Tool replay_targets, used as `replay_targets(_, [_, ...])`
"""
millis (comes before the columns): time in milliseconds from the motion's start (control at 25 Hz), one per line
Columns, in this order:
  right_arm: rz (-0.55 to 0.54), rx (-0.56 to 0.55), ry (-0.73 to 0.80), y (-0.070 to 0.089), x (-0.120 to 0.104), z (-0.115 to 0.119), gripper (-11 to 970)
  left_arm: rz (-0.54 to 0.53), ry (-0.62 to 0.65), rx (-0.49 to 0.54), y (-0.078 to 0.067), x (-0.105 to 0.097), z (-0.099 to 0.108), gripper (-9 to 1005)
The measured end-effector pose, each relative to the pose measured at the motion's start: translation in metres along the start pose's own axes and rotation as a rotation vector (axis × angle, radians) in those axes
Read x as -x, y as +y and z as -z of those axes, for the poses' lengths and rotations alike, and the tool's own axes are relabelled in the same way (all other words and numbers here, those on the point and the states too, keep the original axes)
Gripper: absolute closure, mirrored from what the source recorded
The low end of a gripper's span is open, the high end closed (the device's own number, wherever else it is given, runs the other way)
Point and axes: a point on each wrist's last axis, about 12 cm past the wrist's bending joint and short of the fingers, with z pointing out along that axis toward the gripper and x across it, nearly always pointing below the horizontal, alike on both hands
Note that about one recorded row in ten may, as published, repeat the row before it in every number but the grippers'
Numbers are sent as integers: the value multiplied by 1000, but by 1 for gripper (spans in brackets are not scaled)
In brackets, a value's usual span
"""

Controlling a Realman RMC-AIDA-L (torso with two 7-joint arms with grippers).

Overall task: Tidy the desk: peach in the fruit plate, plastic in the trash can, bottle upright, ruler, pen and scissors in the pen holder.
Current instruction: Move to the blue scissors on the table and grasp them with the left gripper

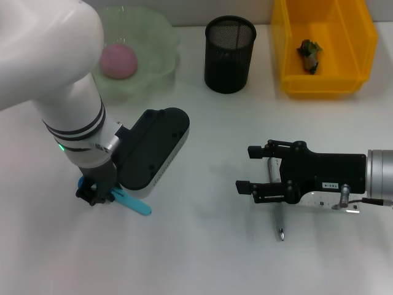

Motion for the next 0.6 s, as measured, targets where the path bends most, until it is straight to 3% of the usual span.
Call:
replay_targets(360, [-1,0,0,0,-1,0,131,-4,-18,7,0,0,3,787])
replay_targets(600, [-4,6,-19,1,2,1,130,40,-112,16,-1,-8,13,833])
